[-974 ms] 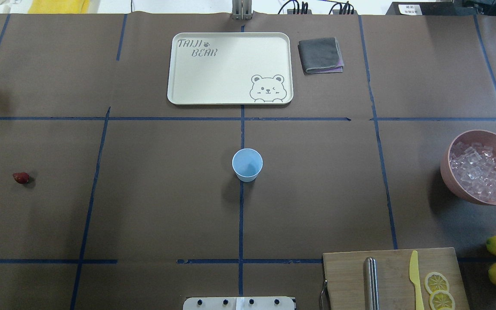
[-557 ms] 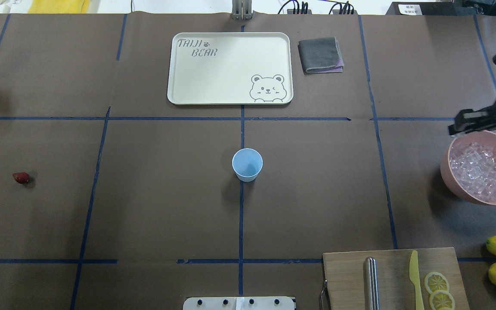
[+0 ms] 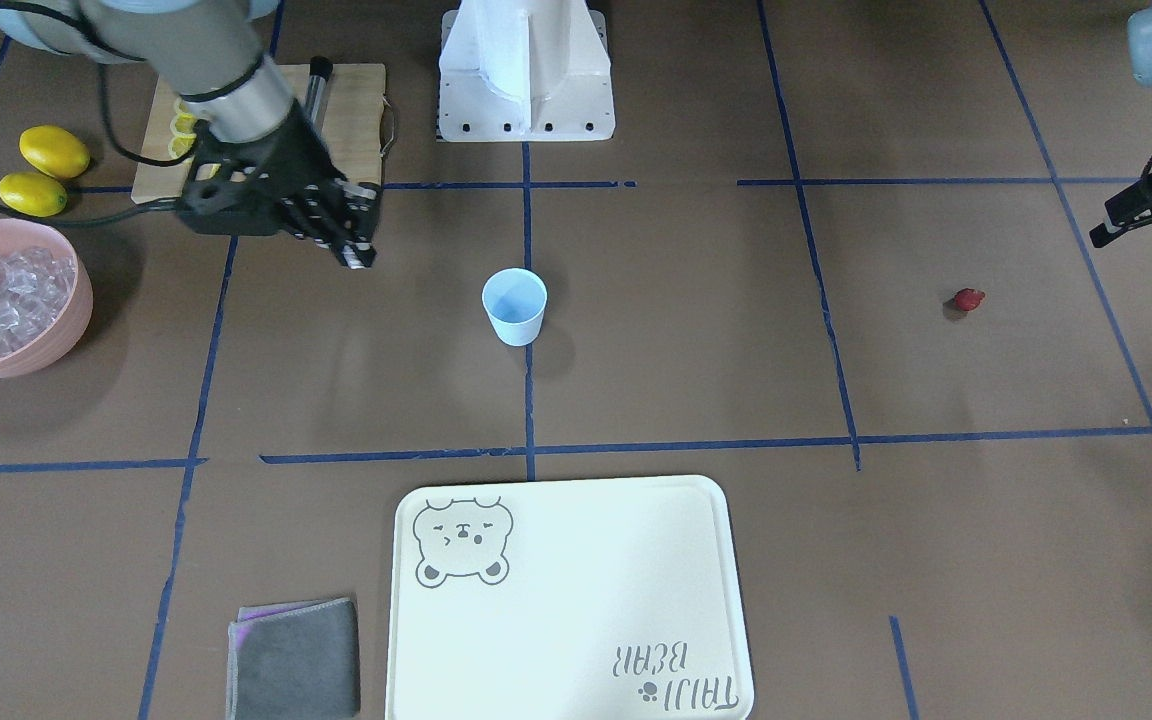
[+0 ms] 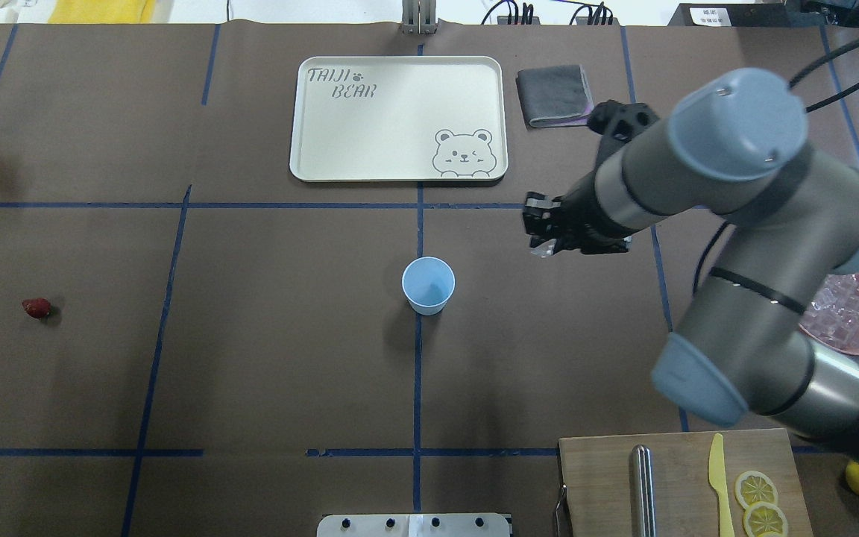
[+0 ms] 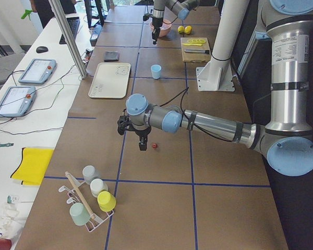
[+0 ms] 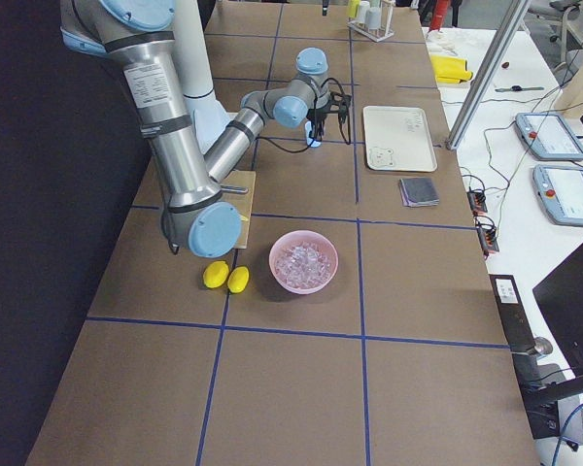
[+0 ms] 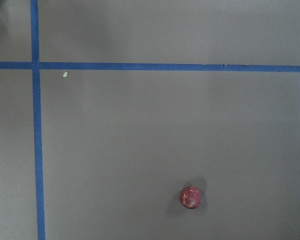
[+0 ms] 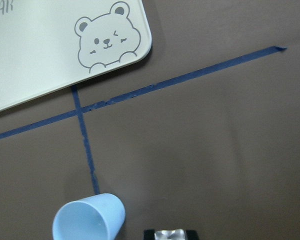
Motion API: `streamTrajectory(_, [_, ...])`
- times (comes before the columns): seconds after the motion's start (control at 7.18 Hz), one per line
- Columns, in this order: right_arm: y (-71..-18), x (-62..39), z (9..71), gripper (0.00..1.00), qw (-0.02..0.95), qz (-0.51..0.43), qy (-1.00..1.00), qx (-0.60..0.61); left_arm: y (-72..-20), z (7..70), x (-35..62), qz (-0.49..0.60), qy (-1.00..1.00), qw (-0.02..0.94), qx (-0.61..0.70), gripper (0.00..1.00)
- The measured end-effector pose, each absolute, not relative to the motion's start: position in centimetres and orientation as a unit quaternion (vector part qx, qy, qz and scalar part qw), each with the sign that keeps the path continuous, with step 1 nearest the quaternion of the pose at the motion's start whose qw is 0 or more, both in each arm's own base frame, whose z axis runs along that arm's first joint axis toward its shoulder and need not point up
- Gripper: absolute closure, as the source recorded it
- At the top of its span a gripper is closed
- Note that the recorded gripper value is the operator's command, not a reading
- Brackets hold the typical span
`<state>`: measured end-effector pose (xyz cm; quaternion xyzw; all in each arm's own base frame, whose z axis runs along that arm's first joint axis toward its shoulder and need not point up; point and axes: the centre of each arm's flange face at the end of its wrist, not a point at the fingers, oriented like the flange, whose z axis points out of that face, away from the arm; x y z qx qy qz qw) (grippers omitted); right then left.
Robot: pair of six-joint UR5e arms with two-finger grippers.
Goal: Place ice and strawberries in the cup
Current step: 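Lift the ice with the right gripper and carry it over the blue cup, then open the right gripper to drop the ice into the blue cup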
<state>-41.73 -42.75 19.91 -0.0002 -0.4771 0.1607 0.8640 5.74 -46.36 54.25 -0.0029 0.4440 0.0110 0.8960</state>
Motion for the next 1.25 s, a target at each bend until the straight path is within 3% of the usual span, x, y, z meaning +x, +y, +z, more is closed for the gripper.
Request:
streamTrajectory(0.28, [-42.5, -48.9, 16.8, 0.94, 0.866, 0.179, -0.467, -0.005, -46.4, 54.3, 5.8, 0.011, 0.444, 0.896, -0.003, 0.0])
streamTrajectory(0.56, [-42.5, -52.7, 15.9, 0.36, 0.87, 0.181, -0.459, 0.008, -46.4, 54.3, 5.8, 0.011, 0.444, 0.896, -0.003, 0.0])
streamTrajectory(0.7, [-42.7, -53.9, 16.3, 0.24, 0.867, 0.179, -0.465, 0.012, -46.4, 54.3, 5.8, 0.011, 0.444, 0.896, -0.003, 0.0])
streamTrajectory(1.25, [-42.9, -54.7, 17.2, 0.28, 0.86, 0.171, -0.48, 0.017, -46.4, 54.3, 5.7, 0.011, 0.444, 0.896, -0.003, 0.0])
